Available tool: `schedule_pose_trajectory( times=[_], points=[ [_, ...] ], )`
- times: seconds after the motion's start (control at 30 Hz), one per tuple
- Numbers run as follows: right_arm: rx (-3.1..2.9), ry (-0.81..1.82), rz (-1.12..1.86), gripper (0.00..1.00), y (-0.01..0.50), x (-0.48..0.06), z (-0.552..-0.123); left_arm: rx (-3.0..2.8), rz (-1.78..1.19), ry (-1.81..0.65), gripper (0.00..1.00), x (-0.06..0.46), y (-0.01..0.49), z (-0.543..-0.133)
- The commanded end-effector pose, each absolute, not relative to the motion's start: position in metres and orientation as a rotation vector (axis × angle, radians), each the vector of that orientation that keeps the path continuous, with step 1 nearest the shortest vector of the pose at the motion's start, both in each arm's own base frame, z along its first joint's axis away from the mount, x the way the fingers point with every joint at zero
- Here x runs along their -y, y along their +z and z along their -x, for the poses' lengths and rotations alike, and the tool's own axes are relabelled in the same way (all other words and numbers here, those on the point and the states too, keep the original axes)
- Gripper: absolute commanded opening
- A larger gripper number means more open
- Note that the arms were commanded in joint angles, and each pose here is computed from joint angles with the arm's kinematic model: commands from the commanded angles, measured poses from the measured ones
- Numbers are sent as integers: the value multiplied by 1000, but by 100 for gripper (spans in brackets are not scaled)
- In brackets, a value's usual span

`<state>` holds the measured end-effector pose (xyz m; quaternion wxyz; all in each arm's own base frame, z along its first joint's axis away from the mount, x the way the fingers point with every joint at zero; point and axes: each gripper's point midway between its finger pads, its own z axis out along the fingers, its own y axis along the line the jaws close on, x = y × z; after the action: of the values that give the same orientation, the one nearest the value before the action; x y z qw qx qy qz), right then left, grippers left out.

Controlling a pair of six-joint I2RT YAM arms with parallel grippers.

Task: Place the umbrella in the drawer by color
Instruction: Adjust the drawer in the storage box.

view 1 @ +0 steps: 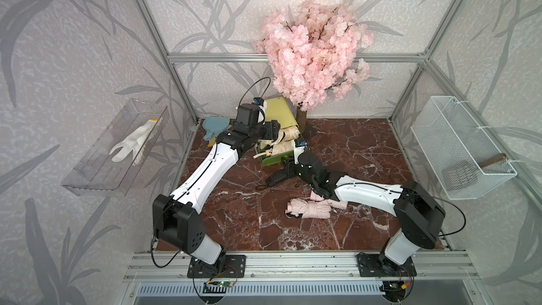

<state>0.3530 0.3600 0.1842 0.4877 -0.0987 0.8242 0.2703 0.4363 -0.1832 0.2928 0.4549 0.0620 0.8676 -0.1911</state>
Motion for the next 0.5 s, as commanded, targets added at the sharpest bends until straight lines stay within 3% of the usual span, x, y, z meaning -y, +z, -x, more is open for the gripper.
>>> schedule_pose_trajectory(
  times=[0.0, 0.17, 0.27, 0.37, 0.47],
  points=[
    [-1947, 685, 225, 36, 200, -370, -360, -2113, -154, -477, 75, 180, 303, -433],
    [-1942, 696, 214, 35, 202, -371, -360, -2110, -153, -479, 75, 180, 303, -433],
    [-1930, 695, 216, 21, 202, -370, -360, -2108, -151, -482, 75, 180, 304, -433],
    [-1921, 699, 225, 0, 202, -370, -359, -2106, -152, -485, 75, 181, 305, -433],
    [-1911, 710, 226, 0, 208, -369, -355, -2106, -147, -479, 76, 179, 305, -434]
  ],
)
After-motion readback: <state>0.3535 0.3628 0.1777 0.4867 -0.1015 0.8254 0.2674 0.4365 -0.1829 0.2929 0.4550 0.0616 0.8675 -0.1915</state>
